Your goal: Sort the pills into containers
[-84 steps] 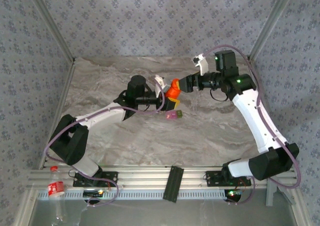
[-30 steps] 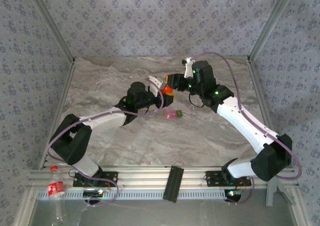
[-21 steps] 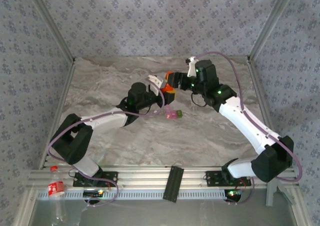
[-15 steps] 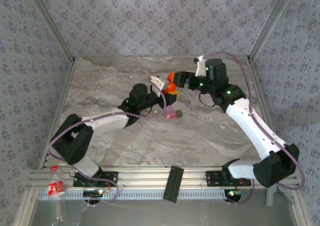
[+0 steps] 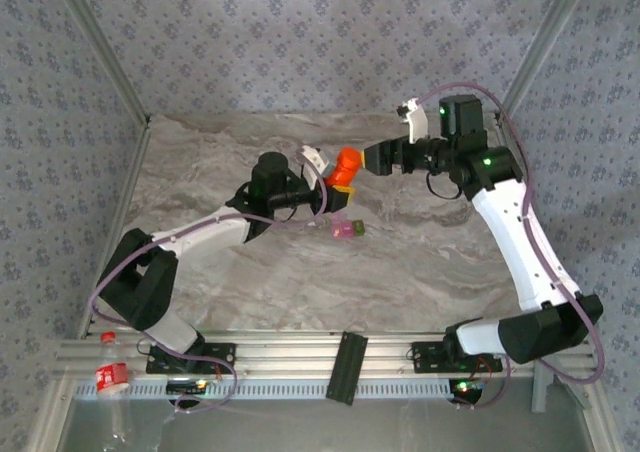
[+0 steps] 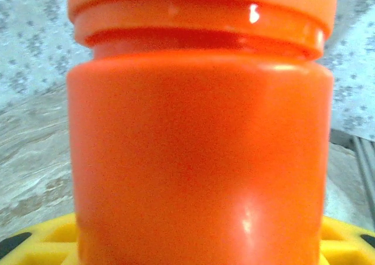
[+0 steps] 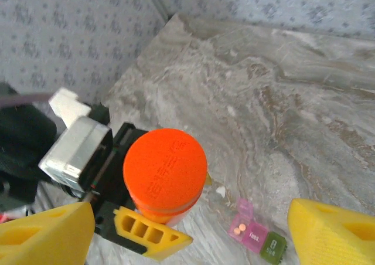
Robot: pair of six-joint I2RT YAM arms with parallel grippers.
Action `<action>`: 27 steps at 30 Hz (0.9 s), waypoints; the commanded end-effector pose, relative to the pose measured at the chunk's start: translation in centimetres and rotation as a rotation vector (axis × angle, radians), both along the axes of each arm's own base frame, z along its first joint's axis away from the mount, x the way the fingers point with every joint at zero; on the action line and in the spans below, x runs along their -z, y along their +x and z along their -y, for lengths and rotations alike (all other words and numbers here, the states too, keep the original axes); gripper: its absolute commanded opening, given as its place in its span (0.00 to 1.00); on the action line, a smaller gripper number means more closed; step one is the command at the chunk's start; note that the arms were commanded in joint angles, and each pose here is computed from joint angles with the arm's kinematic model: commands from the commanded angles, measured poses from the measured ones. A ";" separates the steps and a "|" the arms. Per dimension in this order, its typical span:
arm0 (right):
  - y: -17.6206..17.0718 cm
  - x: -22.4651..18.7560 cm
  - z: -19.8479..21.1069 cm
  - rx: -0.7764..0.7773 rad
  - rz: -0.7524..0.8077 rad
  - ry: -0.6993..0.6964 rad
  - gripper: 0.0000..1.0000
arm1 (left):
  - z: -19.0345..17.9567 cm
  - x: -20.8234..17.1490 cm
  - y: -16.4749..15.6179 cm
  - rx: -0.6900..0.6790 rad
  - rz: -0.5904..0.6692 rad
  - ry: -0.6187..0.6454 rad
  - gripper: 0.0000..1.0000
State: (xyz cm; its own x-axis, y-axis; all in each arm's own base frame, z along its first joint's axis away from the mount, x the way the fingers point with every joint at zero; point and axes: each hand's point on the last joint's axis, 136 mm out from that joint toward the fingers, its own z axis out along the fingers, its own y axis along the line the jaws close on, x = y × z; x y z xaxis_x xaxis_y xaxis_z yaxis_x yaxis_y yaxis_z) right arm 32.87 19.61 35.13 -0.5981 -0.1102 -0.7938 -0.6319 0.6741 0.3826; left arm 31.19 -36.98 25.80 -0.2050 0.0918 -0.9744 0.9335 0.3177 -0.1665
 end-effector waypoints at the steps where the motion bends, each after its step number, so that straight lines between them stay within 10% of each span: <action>1: -1.4 -0.4 -1.0 -0.131 0.022 -0.026 0.86 | 0.3 -3.1 -1.9 0.108 0.055 -0.027 0.00; 27: -0.5 1.8 -3.2 -0.192 -0.046 -0.026 0.62 | 0.7 -2.7 -1.8 0.127 0.035 -0.029 0.00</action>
